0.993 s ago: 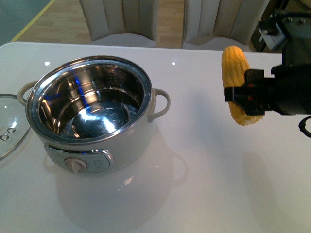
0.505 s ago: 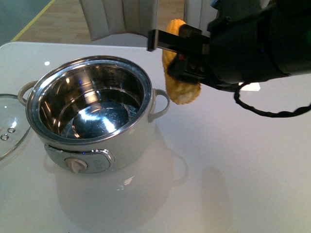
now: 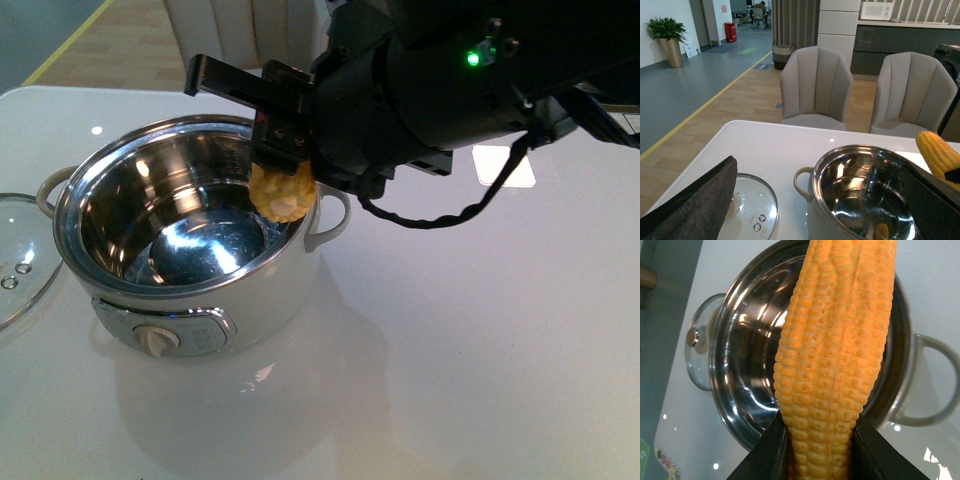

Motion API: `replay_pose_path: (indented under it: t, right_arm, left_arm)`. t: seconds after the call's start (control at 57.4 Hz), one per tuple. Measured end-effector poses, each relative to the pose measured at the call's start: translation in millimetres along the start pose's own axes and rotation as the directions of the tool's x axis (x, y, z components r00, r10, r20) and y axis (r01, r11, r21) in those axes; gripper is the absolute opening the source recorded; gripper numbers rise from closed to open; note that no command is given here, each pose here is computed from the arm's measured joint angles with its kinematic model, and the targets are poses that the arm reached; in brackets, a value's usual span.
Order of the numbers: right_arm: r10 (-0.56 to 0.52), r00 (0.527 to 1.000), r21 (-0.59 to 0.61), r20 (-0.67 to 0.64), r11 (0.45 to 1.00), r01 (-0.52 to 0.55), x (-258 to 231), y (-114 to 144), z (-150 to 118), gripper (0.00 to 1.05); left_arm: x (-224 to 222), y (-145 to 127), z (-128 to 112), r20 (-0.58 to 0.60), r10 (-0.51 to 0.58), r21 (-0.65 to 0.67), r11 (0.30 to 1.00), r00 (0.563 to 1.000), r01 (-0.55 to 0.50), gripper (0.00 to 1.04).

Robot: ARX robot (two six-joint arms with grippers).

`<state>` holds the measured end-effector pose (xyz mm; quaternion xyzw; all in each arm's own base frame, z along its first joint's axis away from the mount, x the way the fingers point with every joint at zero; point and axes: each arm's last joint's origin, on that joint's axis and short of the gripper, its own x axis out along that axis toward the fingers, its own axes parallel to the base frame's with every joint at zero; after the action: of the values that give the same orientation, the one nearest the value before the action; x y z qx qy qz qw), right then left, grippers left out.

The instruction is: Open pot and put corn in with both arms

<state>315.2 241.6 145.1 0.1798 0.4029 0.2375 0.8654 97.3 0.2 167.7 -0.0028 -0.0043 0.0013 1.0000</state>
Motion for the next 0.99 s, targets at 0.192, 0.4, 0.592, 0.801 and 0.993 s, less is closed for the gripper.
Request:
replay_pose_path:
  t: [0.192, 0.4, 0.592, 0.801, 0.993]
  right_arm:
    - [0.034, 0.999, 0.019, -0.032, 0.999, -0.033, 14, 13, -4, 0.23]
    - [0.015, 0.996, 0.049, -0.084, 0.999, -0.01, 44, 19, -10, 0.23]
    - [-0.001, 0.996, 0.06, -0.092, 0.998, 0.007, 62, 24, -5, 0.23]
    - [-0.024, 0.995, 0.048, -0.101, 0.998, 0.029, 70, 27, -7, 0.23]
    - [-0.055, 0.992, 0.02, -0.112, 0.998, 0.058, 76, 26, -11, 0.3]
  left_arm:
    - [0, 0, 0, 0.0, 0.0, 0.0, 1.0, 1.0, 0.0, 0.98]
    - [0, 0, 0, 0.0, 0.0, 0.0, 1.0, 1.0, 0.0, 0.98]
    - [0, 0, 0, 0.0, 0.0, 0.0, 1.0, 1.0, 0.0, 0.98]
    - [0, 0, 0, 0.0, 0.0, 0.0, 1.0, 1.0, 0.0, 0.98]
    - [0, 0, 0, 0.0, 0.0, 0.0, 1.0, 1.0, 0.0, 0.98]
